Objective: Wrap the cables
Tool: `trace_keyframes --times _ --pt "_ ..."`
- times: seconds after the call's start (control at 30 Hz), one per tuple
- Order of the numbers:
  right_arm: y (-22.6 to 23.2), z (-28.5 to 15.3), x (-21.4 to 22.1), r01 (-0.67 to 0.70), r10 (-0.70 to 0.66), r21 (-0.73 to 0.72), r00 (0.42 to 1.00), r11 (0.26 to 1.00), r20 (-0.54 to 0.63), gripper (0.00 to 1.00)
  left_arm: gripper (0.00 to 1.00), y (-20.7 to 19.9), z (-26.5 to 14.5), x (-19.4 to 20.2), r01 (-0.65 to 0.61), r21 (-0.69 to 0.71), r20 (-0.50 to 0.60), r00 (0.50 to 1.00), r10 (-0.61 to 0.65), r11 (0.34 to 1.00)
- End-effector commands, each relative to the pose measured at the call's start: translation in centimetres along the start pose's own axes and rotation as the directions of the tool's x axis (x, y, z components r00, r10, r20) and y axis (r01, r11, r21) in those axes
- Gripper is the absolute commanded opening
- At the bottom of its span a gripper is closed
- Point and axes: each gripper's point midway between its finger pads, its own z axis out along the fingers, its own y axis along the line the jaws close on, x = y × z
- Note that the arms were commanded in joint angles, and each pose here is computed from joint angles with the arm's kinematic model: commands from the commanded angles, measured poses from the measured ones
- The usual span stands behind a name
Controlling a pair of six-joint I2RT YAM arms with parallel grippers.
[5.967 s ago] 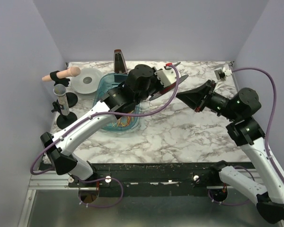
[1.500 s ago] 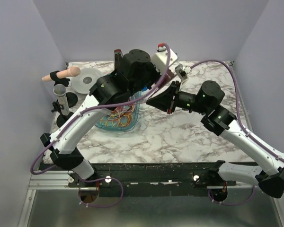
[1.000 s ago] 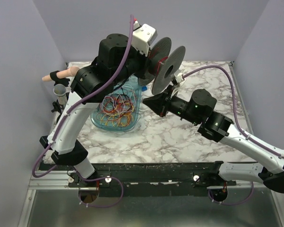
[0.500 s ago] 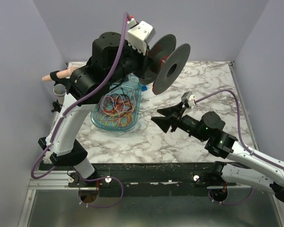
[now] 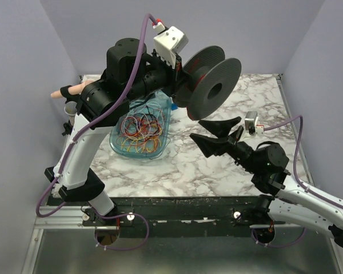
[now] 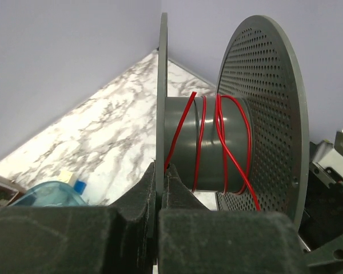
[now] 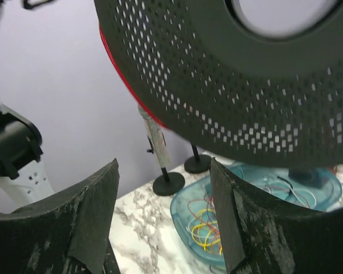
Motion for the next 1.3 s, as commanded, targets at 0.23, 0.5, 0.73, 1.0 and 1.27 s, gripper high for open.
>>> trace_keyframes --times 0.23,0.5,0.73,1.0,1.27 --pt "2.0 -4.9 0.6 0.0 -0.094 -0.229 0.912 0.973 -0.399 0.77 0.0 -2.7 -0.6 1.2 0.145 0.281 -0.021 0.989 -0.145 0.949" --pt "0.7 -8.5 -0.7 0.039 -0.067 -0.065 0.847 0.997 -0.527 0.77 0.0 -3.0 2.3 6.0 0.272 0.407 -0.169 0.961 -0.221 0.872" --pt "-2.5 -9.0 -8.0 0.194 -0.064 0.223 0.872 0.955 -0.486 0.84 0.0 -3.9 3.9 9.8 0.305 0.521 -0.255 0.947 -0.195 0.797" --pt "-7.3 -8.2 -7.3 0.324 0.008 0.356 0.729 0.877 -0.685 0.91 0.0 -5.1 5.1 15.6 0.413 0.604 -0.401 0.897 -0.189 0.682" --pt "-13.4 -9.5 -2.7 0.222 0.148 0.371 0.649 0.902 -0.746 0.92 0.0 -4.0 8.0 23.5 0.473 0.597 -0.512 0.847 -0.146 0.648"
